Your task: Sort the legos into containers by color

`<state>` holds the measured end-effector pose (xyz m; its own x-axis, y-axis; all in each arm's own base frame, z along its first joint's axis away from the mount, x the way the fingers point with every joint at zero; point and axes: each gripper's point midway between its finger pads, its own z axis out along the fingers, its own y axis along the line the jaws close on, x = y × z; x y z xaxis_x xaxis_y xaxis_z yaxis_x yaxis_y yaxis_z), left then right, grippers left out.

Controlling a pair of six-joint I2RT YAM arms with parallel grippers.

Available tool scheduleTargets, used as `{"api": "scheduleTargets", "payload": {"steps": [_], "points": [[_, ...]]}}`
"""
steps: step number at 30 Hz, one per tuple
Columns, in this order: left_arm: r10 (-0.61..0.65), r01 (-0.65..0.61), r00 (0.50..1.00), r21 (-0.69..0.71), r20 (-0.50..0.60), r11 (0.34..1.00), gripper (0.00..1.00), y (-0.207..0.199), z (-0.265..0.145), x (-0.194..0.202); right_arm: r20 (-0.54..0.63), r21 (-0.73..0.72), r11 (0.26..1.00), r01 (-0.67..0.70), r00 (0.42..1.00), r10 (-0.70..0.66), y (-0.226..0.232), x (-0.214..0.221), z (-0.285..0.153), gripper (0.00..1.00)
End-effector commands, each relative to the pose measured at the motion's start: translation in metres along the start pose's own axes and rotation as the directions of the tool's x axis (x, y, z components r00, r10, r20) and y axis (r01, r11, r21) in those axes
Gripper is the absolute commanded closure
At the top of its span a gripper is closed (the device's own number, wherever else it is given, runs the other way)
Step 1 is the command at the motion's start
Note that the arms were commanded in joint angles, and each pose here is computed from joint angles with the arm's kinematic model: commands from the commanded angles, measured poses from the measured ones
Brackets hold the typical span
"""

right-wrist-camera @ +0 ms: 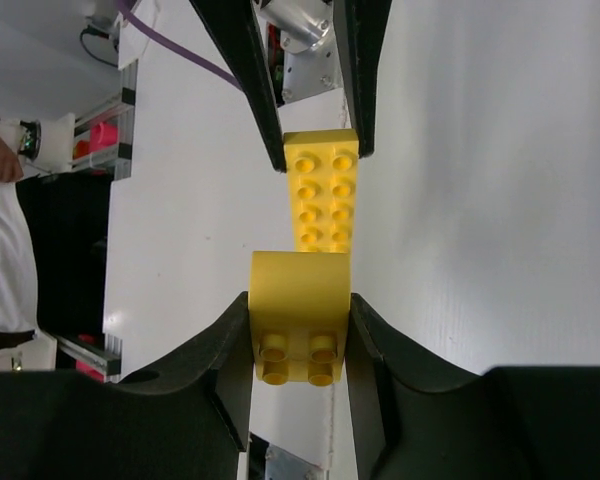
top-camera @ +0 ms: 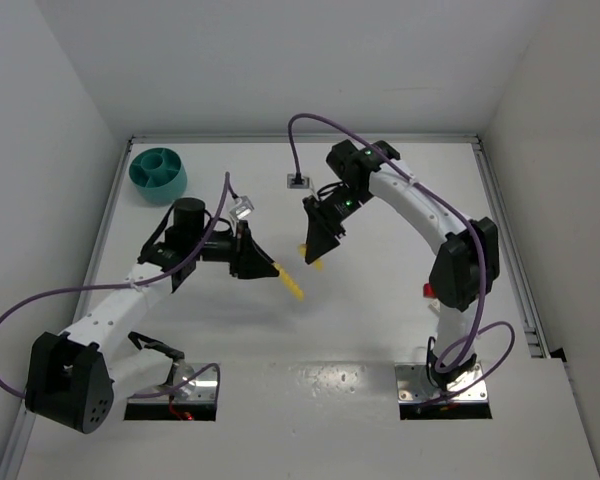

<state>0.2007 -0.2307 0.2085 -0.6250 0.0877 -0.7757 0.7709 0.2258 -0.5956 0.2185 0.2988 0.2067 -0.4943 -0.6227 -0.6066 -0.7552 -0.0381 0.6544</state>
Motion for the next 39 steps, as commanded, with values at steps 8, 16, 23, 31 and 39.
{"api": "scheduleTargets", "payload": {"steps": [8,16,23,31,39], "points": [[0.293,-0.245,0.954,-0.405,0.061,0.881,0.97,0.048,-0.062,-0.076,0.018,0.196,0.981,-0.001,1.0,-0.003,-0.018,0.006,-0.019,1.0],[0.173,-0.007,0.983,-0.916,0.068,0.401,1.0,0.164,-0.198,-0.163,0.006,0.4,0.912,-0.089,0.996,0.095,-0.059,0.019,-0.026,1.0],[0.073,0.151,0.983,-0.969,0.168,0.197,1.0,0.233,-0.283,-0.19,0.006,0.4,0.912,-0.089,0.995,0.095,-0.061,0.017,-0.026,1.0],[0.082,0.318,0.939,-0.934,0.334,0.164,1.0,0.271,-0.342,-0.222,-0.011,0.402,0.911,-0.095,0.994,0.109,-0.062,0.024,-0.022,1.0],[0.056,0.364,0.925,-0.92,0.375,0.148,1.0,0.297,-0.359,-0.222,-0.022,0.395,0.912,-0.115,0.991,0.134,-0.067,0.031,-0.017,1.0]]}}
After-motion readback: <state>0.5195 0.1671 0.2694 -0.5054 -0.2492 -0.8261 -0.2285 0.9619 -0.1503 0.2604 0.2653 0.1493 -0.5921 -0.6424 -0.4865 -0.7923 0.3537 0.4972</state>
